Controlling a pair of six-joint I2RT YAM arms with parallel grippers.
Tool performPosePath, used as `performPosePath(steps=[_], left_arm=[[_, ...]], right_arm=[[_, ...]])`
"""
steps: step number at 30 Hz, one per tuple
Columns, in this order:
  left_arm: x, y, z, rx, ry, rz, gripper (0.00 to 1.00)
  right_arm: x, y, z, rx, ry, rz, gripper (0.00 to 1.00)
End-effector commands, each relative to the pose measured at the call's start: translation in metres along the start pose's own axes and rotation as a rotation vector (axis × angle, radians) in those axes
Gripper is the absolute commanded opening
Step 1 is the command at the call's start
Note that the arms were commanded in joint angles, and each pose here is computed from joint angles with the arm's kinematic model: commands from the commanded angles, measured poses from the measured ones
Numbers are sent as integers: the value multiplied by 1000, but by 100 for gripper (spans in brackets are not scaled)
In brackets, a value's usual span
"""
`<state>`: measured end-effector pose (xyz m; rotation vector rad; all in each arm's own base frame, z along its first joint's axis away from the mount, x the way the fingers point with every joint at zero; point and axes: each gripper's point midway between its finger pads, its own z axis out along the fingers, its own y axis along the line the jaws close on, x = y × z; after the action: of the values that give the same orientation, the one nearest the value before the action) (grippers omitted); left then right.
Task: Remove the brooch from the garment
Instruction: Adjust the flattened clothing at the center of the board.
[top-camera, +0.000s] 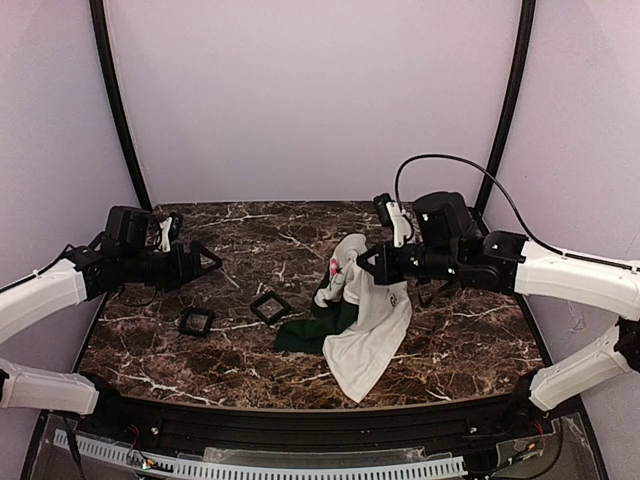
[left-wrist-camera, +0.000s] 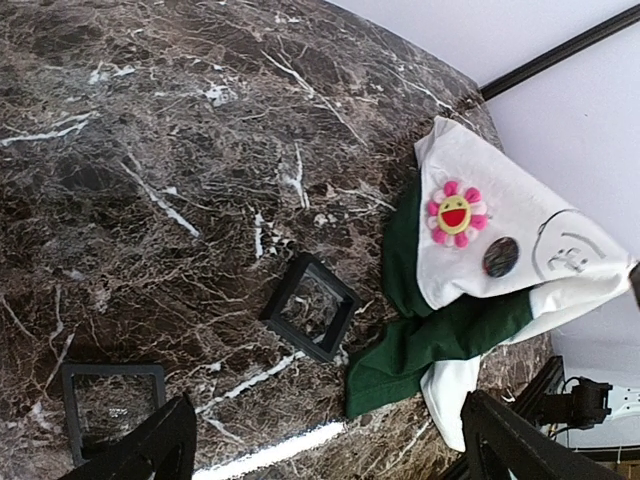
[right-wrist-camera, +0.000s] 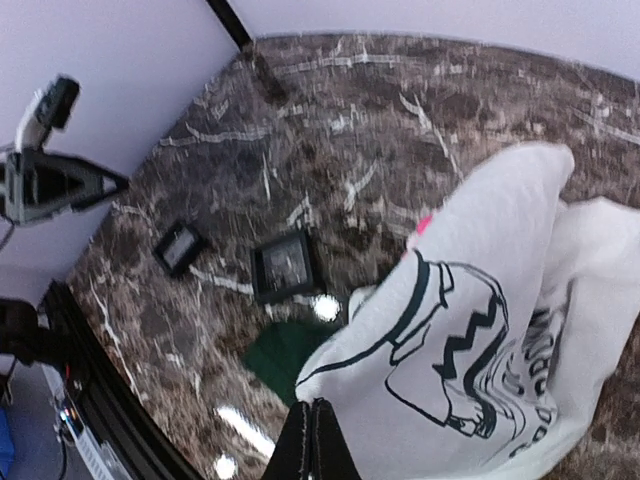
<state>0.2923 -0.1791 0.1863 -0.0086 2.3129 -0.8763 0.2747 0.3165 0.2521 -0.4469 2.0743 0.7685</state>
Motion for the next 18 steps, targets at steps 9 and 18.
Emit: performPosePath(steps=[9, 18], left_arm=[[14, -43, 32, 139, 61, 94, 93], [34, -94, 76, 235, 137, 141, 91]], right_arm=[[172, -93, -67, 414, 333, 390, 0], [113, -84, -68, 420, 218, 277, 65]])
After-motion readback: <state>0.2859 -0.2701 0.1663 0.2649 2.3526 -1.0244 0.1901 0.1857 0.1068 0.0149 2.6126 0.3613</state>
